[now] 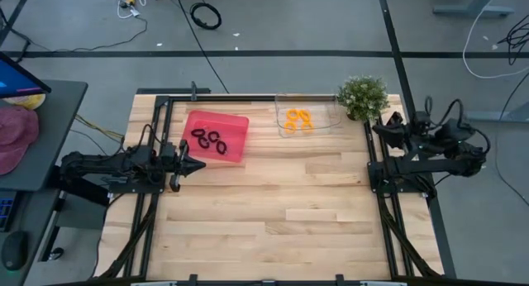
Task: Sort spring keychains
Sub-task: Return to Home Position
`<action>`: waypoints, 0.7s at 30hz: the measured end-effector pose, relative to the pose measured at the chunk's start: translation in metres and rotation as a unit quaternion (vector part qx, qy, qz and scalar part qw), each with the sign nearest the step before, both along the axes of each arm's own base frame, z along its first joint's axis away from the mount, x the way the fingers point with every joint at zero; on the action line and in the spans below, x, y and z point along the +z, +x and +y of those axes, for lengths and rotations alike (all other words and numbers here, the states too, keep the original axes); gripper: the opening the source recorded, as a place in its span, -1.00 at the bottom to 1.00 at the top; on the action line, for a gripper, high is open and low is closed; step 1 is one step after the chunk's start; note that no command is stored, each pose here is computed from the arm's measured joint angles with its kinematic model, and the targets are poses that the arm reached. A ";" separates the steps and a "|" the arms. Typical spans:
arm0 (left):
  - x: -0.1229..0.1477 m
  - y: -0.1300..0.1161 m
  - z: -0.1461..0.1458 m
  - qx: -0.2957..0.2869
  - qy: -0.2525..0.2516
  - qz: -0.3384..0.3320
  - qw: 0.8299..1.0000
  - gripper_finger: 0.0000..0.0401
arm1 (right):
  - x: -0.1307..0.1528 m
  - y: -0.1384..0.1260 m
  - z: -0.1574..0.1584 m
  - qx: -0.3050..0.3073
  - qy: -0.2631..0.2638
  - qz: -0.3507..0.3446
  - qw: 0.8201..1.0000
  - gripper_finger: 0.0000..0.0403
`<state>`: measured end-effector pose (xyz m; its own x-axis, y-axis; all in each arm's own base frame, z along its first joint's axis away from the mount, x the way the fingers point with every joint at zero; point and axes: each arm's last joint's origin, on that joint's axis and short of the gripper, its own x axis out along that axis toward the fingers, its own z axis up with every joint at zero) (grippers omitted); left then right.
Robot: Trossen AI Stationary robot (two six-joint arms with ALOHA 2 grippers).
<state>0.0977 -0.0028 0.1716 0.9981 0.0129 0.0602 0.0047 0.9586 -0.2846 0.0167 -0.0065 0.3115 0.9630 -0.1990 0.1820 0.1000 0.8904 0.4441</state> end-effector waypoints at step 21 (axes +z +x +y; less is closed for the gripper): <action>0.000 0.000 0.000 0.000 0.000 0.001 1.000 -0.98 | -0.065 0.057 0.009 0.095 -0.005 -0.097 0.991 -1.00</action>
<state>0.0978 -0.0028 0.1713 0.9982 0.0127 0.0578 0.0043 0.9586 -0.2848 0.0739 0.0026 0.2468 0.9298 -0.0137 0.3678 -0.1565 0.8897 0.4289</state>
